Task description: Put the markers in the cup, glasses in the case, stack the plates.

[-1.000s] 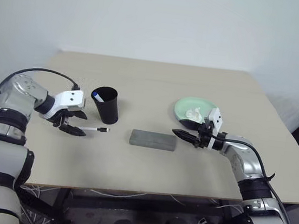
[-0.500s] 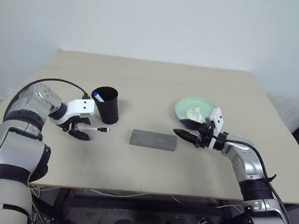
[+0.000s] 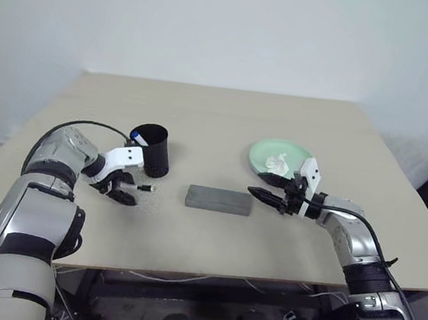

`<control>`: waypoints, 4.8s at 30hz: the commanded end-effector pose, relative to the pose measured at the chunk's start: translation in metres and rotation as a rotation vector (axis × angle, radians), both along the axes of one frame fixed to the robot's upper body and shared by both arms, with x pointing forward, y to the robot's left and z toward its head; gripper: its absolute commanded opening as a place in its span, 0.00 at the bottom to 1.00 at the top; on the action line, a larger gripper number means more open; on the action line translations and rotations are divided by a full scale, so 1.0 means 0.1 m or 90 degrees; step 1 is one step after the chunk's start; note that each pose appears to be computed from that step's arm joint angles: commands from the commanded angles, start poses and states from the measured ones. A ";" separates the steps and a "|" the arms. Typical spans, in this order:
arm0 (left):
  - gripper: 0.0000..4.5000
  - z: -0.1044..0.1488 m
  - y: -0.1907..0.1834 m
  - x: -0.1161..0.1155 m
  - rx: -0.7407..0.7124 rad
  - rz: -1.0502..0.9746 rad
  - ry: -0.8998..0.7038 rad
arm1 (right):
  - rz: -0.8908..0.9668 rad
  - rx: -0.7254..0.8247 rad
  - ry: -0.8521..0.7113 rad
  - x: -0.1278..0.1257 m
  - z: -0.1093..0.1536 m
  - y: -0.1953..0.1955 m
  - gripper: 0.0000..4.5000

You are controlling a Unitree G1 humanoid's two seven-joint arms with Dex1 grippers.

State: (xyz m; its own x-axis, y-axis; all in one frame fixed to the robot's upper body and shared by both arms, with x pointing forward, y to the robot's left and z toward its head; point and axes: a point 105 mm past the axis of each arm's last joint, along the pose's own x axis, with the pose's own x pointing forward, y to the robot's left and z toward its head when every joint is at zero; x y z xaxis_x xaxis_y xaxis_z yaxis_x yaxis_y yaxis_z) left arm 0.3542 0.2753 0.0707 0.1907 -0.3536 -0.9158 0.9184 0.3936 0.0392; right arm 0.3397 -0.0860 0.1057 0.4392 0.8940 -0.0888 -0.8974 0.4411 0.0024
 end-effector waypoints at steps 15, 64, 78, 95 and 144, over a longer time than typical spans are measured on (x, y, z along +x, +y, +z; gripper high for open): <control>0.04 0.15 0.08 -0.11 -0.011 -0.035 0.038 | -0.004 0.015 -0.035 0.04 0.18 0.01 0.61; 0.01 1.25 -0.25 0.66 -0.586 0.260 -0.634 | 0.004 0.016 -0.044 0.07 0.22 0.03 0.61; 0.49 1.05 -0.29 0.65 -0.583 0.275 -0.600 | 0.007 0.016 -0.043 0.07 0.21 0.04 0.61; 0.77 1.30 -0.28 0.65 -0.622 0.266 -0.660 | 0.015 0.013 -0.038 0.04 0.19 0.02 0.61; 0.77 0.92 -1.04 -0.35 -0.642 0.072 -0.493 | 0.006 -0.006 -0.035 0.15 0.22 -0.10 0.61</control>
